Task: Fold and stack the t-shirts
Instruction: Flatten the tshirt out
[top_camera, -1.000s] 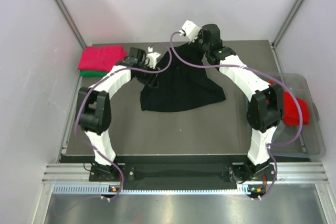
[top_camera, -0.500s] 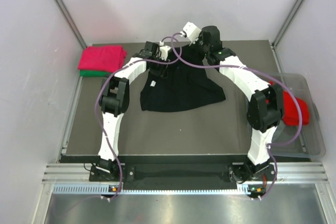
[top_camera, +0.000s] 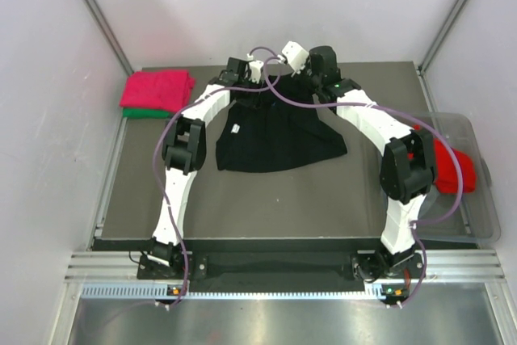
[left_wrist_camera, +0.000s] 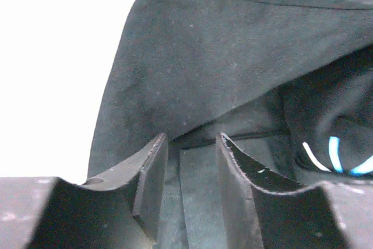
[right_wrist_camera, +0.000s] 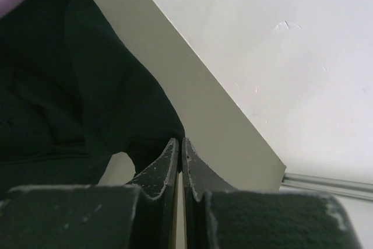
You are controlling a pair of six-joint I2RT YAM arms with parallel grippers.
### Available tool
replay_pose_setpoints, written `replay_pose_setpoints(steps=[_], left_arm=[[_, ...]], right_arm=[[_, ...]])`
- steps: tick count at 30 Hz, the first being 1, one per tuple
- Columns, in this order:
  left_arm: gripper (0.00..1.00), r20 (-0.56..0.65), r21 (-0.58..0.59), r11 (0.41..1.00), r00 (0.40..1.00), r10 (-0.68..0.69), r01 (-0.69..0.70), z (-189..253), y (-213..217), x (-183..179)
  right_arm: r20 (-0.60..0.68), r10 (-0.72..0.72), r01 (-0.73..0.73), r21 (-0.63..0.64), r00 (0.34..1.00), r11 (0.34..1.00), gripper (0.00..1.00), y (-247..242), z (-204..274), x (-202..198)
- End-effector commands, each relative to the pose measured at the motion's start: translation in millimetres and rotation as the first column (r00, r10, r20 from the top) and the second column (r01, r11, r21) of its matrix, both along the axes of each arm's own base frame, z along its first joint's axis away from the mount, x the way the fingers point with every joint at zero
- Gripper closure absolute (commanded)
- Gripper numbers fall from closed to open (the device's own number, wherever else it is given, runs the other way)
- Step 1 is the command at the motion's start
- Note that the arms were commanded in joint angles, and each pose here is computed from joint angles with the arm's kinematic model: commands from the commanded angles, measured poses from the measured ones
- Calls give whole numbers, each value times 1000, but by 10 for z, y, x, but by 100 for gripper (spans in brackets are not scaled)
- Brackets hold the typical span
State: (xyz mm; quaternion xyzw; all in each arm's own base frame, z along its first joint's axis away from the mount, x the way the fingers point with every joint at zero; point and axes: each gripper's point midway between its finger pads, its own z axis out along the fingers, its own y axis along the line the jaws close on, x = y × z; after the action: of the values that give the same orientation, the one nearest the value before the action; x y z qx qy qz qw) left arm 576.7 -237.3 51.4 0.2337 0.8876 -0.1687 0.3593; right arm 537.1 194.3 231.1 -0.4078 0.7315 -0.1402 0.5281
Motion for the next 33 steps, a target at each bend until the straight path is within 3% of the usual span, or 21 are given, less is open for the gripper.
replay_pose_setpoints(steps=[1,7,10,12,15,17,19,24,29,33], left_arm=[[58,26,-26,1000,1000,9,-8,14,-55,110],[61,20,-17,1000,1000,11,-10,-25,-40,99],[71,27,-18,1000,1000,8,-7,-1,-44,106],[84,25,-19,1000,1000,7,-6,4,-44,98],[89,38,-29,1000,999,8,-7,126,-45,55],[91,77,-38,999,997,11,-8,328,-16,19],[100,123,-36,999,992,10,-5,566,20,-47],[100,215,-52,999,977,-2,14,1205,104,-243],[100,331,-23,1000,944,0,8,1998,379,-765],[100,450,23,999,893,23,-37,2622,847,-1283]], right_arm=[[47,-15,13,36,999,999,100,-13,176,42],[43,-17,16,38,999,999,100,-11,156,65],[40,-17,16,40,999,999,100,-4,136,71],[36,-19,18,39,999,999,100,-4,111,77],[38,-23,21,37,999,999,100,-22,119,72],[41,-27,26,37,999,999,100,-40,131,65],[44,-33,32,38,998,999,100,-63,140,72],[40,-89,87,51,995,995,100,-276,148,161],[59,-124,118,99,991,988,100,-482,414,98],[78,-86,73,149,993,986,100,-396,811,-144]])
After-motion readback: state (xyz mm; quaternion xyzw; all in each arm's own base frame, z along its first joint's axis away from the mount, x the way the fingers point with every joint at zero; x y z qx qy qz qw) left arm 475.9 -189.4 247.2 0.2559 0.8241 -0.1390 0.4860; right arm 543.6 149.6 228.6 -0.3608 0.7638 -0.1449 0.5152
